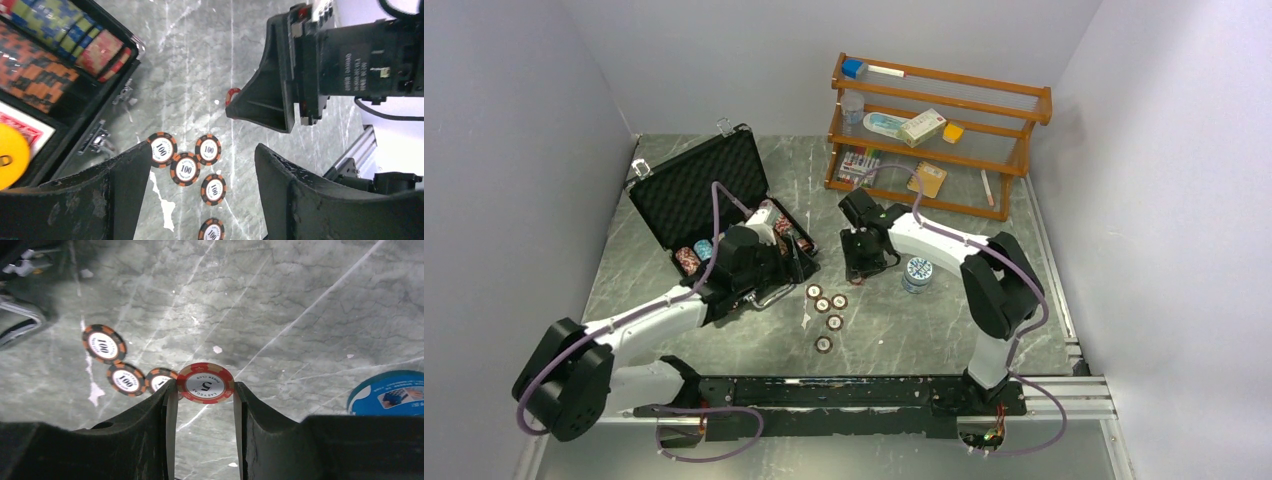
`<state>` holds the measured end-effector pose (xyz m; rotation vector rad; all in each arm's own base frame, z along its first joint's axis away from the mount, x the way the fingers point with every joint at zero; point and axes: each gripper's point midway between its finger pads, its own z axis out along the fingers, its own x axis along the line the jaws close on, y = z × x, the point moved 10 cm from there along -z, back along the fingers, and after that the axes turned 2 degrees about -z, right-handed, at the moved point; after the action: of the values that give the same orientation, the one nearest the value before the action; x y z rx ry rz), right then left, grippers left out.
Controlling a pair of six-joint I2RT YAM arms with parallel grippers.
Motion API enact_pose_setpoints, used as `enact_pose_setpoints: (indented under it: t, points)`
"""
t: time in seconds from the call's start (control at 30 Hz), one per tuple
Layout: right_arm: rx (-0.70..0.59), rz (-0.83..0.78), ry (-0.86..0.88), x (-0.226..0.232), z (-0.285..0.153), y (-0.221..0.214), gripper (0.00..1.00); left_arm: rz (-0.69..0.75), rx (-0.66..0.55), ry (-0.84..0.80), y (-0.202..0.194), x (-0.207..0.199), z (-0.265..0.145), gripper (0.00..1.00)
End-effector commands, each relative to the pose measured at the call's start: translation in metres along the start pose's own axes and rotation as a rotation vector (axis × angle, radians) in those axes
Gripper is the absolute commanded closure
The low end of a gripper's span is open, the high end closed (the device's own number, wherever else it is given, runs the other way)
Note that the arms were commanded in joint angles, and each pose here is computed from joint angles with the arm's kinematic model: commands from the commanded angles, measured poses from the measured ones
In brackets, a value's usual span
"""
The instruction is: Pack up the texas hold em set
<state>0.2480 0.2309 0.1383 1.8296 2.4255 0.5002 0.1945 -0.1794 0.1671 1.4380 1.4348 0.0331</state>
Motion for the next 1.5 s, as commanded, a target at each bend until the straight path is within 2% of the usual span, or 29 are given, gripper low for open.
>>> enact_pose_setpoints:
  t: [0.0, 0.1, 0.3, 0.43, 0.53, 0.9, 1.17, 1.33, 1.47]
  points:
    - [-0.098, 0.129, 0.128, 0.006, -0.015, 0.009, 0.58, -0.023, -0.039, -0.169, -0.005, -0.016, 0.011, 0.23]
    - [-0.146, 0.230, 0.181, 0.009, -0.023, 0.011, 0.58, -0.050, -0.042, -0.159, -0.020, -0.014, 0.020, 0.24]
    - [-0.201, 0.396, 0.300, 0.015, -0.033, 0.008, 0.57, -0.079, -0.048, -0.279, -0.041, -0.021, 0.032, 0.25]
    - [-0.210, 0.463, 0.361, 0.018, -0.037, 0.005, 0.57, -0.075, -0.080, -0.340, -0.046, -0.029, 0.039, 0.28]
    - [-0.211, 0.494, 0.392, 0.019, -0.039, 0.005, 0.57, -0.108, -0.109, -0.327, -0.048, -0.028, 0.044, 0.31]
    - [-0.181, 0.555, 0.466, 0.017, -0.038, 0.002, 0.57, -0.197, -0.185, -0.246, -0.047, -0.023, 0.052, 0.56]
    - [-0.162, 0.565, 0.491, 0.017, -0.036, 0.001, 0.57, -0.192, -0.215, -0.240, -0.045, -0.025, 0.057, 0.73]
    - [-0.154, 0.567, 0.491, 0.016, -0.033, 0.000, 0.57, -0.177, -0.232, -0.234, -0.042, -0.026, 0.060, 0.91]
    - [-0.168, 0.558, 0.488, 0.012, -0.032, 0.002, 0.54, -0.156, -0.232, -0.227, -0.040, -0.027, 0.057, 0.93]
